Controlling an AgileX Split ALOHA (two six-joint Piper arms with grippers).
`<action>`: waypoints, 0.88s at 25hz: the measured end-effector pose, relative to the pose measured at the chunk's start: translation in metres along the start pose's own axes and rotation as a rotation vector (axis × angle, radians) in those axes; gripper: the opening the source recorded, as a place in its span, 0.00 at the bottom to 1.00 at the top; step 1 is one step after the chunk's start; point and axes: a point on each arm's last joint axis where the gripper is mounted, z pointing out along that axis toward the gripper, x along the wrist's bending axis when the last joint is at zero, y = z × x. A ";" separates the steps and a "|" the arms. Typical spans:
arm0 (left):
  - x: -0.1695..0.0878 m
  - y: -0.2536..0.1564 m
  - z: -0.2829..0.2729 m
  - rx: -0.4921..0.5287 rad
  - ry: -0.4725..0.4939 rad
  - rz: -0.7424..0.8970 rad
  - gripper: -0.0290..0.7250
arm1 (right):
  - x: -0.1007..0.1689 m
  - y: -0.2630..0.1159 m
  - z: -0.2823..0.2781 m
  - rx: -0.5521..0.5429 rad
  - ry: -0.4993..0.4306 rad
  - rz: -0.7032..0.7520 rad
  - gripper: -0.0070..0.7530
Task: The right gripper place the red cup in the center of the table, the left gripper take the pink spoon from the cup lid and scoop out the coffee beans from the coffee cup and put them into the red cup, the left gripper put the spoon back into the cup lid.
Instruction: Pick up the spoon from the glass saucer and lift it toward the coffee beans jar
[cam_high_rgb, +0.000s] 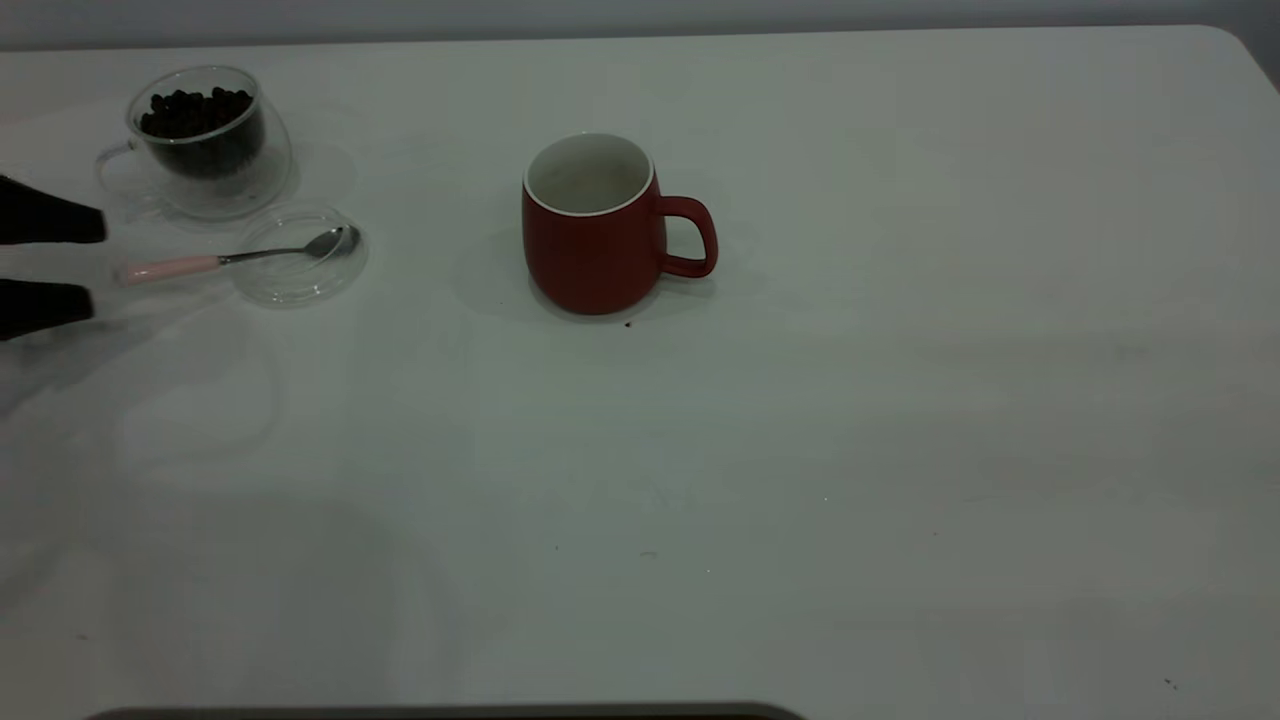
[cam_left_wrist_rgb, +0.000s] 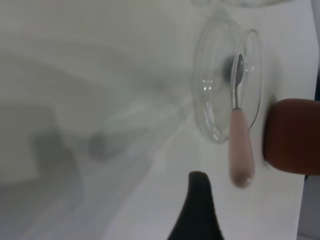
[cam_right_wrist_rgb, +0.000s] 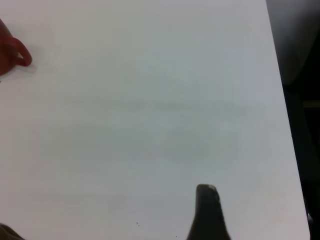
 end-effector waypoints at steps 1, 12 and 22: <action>-0.001 0.000 0.004 -0.002 -0.005 -0.003 0.96 | 0.000 0.000 0.000 0.000 0.000 0.000 0.79; 0.001 0.002 0.037 0.035 -0.031 0.010 0.92 | 0.000 0.000 0.000 0.000 0.000 0.000 0.79; -0.005 0.005 0.042 0.053 -0.070 0.007 0.75 | 0.000 0.000 0.000 0.000 0.000 0.000 0.79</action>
